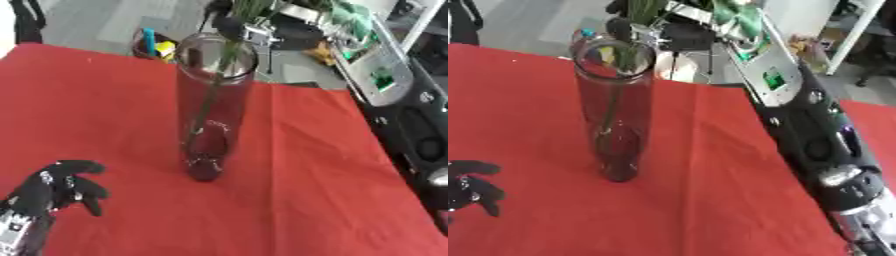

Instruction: Arrange flowers into the vase.

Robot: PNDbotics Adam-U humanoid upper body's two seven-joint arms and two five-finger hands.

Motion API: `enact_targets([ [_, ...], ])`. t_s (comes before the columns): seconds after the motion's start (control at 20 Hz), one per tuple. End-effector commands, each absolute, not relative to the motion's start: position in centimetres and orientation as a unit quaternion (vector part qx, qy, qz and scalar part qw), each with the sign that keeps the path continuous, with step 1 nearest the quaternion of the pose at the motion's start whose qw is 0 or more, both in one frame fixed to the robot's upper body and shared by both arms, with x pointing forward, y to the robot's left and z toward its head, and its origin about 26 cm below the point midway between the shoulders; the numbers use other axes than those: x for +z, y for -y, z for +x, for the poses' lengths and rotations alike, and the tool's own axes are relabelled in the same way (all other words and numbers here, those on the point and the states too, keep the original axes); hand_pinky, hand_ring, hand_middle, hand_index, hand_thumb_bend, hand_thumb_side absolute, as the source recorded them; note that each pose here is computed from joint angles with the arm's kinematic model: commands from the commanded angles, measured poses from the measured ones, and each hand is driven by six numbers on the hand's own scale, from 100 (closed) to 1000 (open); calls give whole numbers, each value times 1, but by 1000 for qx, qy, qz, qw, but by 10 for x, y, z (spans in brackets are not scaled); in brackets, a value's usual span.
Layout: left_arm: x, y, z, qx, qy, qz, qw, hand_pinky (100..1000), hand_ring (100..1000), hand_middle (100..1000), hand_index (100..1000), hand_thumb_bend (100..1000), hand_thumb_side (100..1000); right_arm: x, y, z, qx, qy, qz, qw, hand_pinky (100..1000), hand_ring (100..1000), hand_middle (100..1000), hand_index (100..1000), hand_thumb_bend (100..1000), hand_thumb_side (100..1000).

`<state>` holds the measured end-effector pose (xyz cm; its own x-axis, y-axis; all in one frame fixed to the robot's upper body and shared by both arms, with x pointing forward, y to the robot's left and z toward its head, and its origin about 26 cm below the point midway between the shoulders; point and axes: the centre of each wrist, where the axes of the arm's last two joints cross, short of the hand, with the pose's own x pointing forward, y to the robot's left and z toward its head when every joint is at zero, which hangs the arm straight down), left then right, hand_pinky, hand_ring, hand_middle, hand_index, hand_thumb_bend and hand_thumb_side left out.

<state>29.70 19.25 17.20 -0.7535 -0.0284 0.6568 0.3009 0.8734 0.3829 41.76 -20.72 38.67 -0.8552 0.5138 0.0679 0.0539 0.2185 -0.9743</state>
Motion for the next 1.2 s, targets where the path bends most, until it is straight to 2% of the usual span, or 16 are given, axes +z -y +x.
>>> enact_targets([
  [0.05, 177, -190, 294, -244, 908, -80, 331, 445, 584, 699, 803, 132, 1000, 402, 218, 409, 595, 756, -209, 175, 794, 1000, 776, 946, 430, 1000],
  [0.55, 177, -190, 294, -246, 907, -82, 331, 445, 585, 700, 803, 132, 1000, 397, 226, 409, 596, 754, -210, 179, 795, 1000, 782, 964, 453, 1000],
  [0.9, 177, -189, 294, -247, 908, -84, 329, 445, 586, 701, 803, 132, 1000, 395, 231, 408, 599, 751, -214, 177, 798, 1000, 799, 1000, 536, 1000],
  [1.2, 177, -189, 294, -248, 908, -84, 329, 444, 587, 702, 803, 131, 1000, 391, 236, 408, 602, 748, -214, 181, 798, 1000, 817, 1000, 562, 1000],
])
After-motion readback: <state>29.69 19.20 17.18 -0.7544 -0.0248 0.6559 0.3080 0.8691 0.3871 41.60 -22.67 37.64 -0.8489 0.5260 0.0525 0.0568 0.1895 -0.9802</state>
